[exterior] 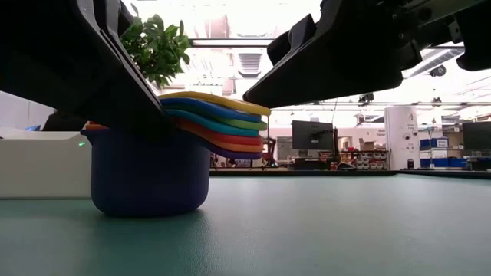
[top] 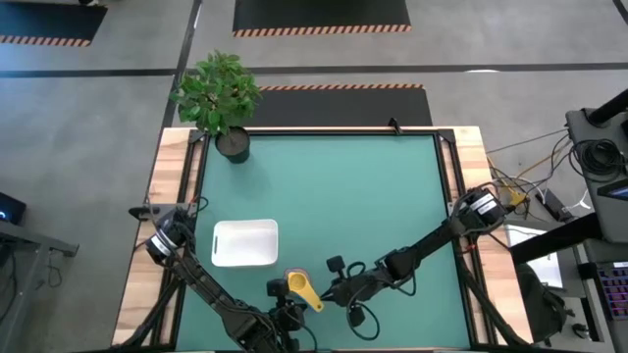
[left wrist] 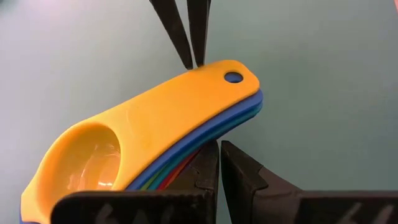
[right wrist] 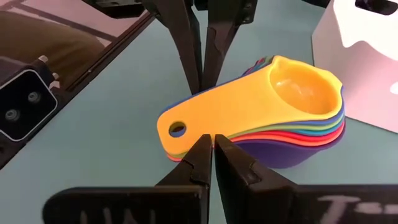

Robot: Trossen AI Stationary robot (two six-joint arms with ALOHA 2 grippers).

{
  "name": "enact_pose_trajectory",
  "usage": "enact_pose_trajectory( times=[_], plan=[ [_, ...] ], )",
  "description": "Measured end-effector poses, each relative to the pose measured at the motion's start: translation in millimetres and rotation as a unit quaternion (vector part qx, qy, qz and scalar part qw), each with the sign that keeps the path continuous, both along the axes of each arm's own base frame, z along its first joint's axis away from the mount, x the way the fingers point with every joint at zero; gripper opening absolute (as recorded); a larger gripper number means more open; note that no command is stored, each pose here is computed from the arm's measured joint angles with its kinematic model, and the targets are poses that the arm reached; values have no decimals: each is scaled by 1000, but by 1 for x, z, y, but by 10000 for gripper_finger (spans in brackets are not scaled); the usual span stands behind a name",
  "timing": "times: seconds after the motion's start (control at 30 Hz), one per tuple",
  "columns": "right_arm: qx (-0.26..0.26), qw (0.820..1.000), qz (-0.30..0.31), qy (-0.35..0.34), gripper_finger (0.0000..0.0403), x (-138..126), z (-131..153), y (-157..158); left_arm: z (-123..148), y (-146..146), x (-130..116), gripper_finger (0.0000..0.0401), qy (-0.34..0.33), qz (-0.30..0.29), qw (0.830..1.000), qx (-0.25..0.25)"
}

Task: Nest measuring cups in basket
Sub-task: Stack the yellow measuring cup in the top of the purple measuring cup

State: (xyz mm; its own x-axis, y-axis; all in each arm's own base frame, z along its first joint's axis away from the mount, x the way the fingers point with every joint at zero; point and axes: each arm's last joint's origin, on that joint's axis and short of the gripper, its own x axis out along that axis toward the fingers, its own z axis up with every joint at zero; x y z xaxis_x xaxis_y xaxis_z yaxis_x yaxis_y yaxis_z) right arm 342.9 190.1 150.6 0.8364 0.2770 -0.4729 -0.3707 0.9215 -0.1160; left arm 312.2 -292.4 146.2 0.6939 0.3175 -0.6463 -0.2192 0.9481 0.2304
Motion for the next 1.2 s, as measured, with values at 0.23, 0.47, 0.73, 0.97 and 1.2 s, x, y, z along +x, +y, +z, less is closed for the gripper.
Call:
enact_pose_trajectory(
  times=[0.23, 0.47, 0.73, 0.97, 1.2],
  plan=[
    [1, 1000, -1, 0, 9, 0, 0, 0, 0, 0, 0, 0, 0, 0, 1000, 0],
    [1, 1000, -4, -2, 9, 0, 0, 0, 0, 0, 0, 0, -1, 0, 1000, 0],
    [5, 1000, -6, -4, 9, 1, -3, 1, 1, 1, 0, 0, -9, 5, 1000, 8],
    [-3, 1000, -2, -3, 9, 1, -2, 0, 0, 1, 0, 0, -9, 6, 1000, 7],
    [-9, 1000, -3, 5, 9, -4, 8, -2, 7, -1, -4, 0, 8, -6, 1000, -11]
  ],
)
